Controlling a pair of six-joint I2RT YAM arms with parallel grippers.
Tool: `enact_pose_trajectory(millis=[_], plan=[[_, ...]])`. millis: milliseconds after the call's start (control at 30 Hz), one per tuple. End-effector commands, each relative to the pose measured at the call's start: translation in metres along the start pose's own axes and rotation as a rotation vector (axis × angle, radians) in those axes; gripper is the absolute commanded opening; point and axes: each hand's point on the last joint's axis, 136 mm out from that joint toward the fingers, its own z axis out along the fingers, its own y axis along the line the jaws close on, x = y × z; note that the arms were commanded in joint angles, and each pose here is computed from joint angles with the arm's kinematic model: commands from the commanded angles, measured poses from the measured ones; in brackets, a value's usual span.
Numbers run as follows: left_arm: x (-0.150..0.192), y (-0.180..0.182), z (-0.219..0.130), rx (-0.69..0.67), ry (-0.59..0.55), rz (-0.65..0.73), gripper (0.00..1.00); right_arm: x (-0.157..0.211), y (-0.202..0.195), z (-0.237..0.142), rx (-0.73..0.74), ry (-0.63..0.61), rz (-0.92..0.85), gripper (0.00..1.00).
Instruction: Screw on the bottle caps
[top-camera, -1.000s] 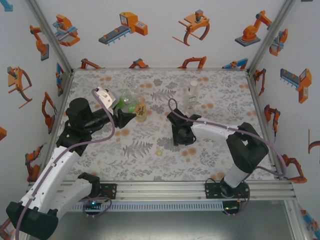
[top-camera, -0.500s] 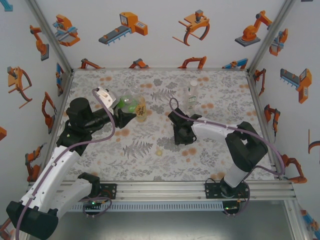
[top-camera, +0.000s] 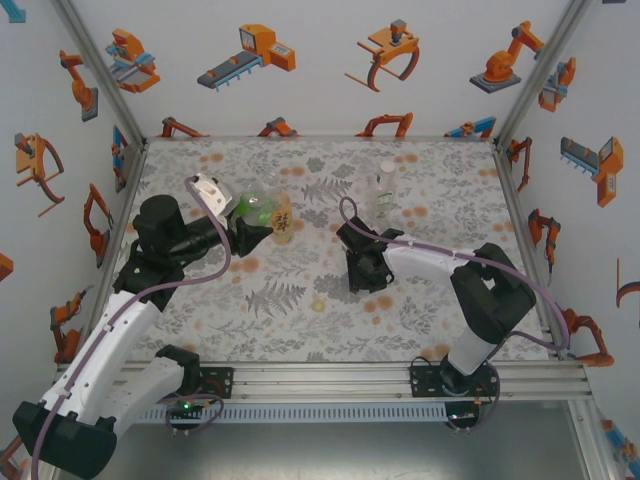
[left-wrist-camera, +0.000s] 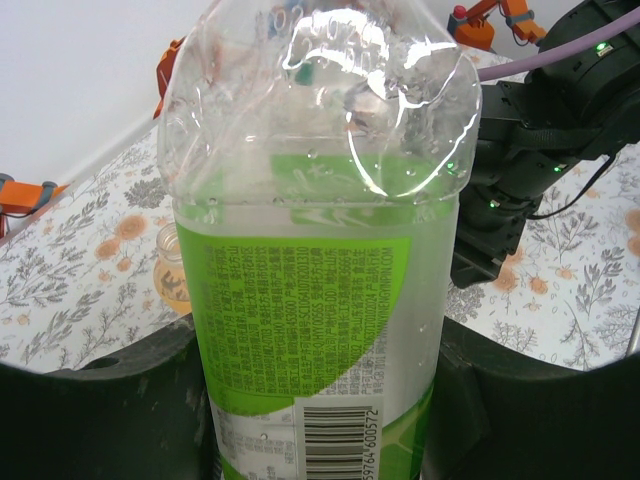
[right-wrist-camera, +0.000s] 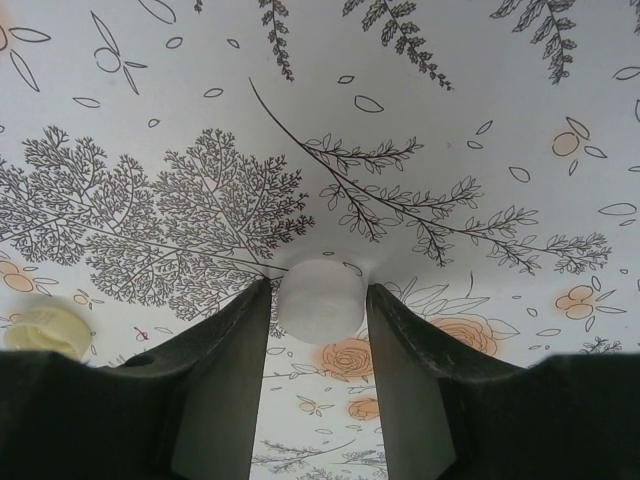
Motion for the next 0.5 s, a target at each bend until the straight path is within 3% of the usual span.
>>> enact_pose_trajectory(millis=[0, 467], plan=[[-0.0040, -0.0022, -0.0012, 0.014, -0.011, 0.009, 0.00, 0.0037, -0.0035, -0.0013, 0.016, 0.025, -0.012, 0.42], [-0.0032, -0.0019, -0.0005, 0.015, -0.007, 0.005, 0.00, 0.0009, -0.0030, -0.0065, 0.013, 0.014, -0.014, 0.35]])
